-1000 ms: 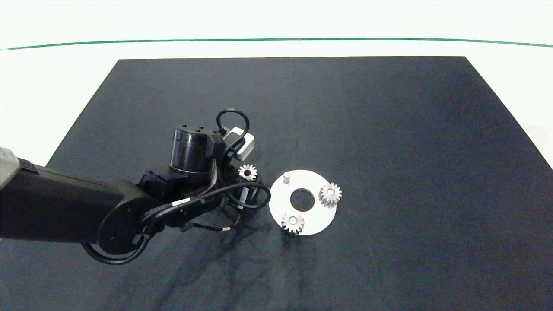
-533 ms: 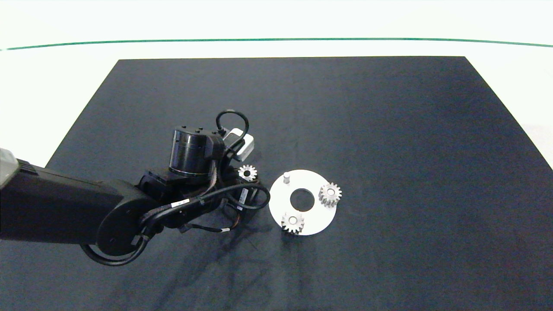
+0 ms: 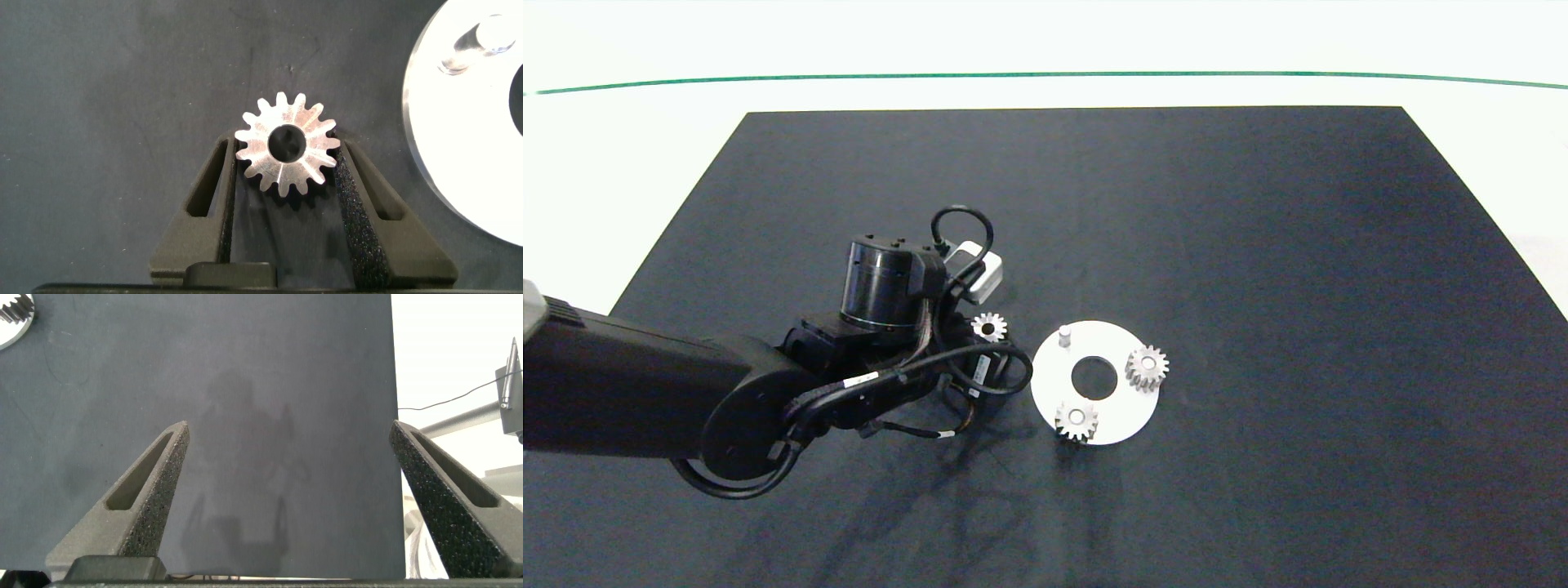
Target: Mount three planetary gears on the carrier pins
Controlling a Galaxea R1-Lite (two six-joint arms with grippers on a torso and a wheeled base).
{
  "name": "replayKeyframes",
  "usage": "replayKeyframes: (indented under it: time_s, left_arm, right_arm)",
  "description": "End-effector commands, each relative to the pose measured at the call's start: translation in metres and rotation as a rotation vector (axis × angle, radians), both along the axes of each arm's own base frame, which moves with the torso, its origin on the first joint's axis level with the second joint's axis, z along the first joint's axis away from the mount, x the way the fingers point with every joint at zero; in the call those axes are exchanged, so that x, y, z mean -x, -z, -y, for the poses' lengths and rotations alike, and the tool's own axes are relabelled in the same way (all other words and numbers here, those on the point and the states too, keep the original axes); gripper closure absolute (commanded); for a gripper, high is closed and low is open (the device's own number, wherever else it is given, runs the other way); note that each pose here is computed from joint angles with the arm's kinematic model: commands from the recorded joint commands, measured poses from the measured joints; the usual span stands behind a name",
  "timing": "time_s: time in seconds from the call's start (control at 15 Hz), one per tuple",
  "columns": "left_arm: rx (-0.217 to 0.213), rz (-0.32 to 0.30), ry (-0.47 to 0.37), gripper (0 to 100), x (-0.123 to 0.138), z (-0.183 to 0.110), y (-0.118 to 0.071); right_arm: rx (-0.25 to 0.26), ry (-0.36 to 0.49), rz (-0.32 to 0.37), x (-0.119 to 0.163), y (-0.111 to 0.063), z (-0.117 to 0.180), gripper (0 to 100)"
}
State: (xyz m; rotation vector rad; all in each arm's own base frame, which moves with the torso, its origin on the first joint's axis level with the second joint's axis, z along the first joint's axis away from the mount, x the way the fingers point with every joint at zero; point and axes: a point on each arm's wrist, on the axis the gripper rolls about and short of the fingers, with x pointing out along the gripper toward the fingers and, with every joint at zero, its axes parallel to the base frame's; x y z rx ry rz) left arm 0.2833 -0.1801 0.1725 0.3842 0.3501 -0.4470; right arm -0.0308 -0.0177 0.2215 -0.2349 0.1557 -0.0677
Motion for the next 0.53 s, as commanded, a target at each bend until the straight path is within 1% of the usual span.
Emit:
replayKeyframes:
  time_s: [0.07, 0.2, 0.33, 0.4, 0.53]
  left_arm:
    - [0.02, 0.04, 0.009, 100, 0.004, 0.001, -0.012]
    - [0.015, 0.032, 0.009, 100, 0.004, 0.0, -0.013]
    - [0.024, 0.042, 0.024, 100, 0.008, 0.004, -0.018]
    - [0.029, 0.05, 0.035, 100, 0.012, 0.006, -0.021]
    - [0.023, 0.037, 0.063, 100, 0.02, 0.012, -0.024]
  right_arm:
    - [0.003, 0.001, -0.004, 0.0, 0.0, 0.0, 0]
    - [0.002, 0.002, -0.002, 0.0, 0.0, 0.0, 0]
    - [0.002, 0.002, 0.001, 0.0, -0.001, 0.0, 0]
    - [-0.001, 0.003, 0.004, 0.0, -0.002, 0.0, 0]
    - [0.001, 0.002, 0.002, 0.0, -0.003, 0.0, 0]
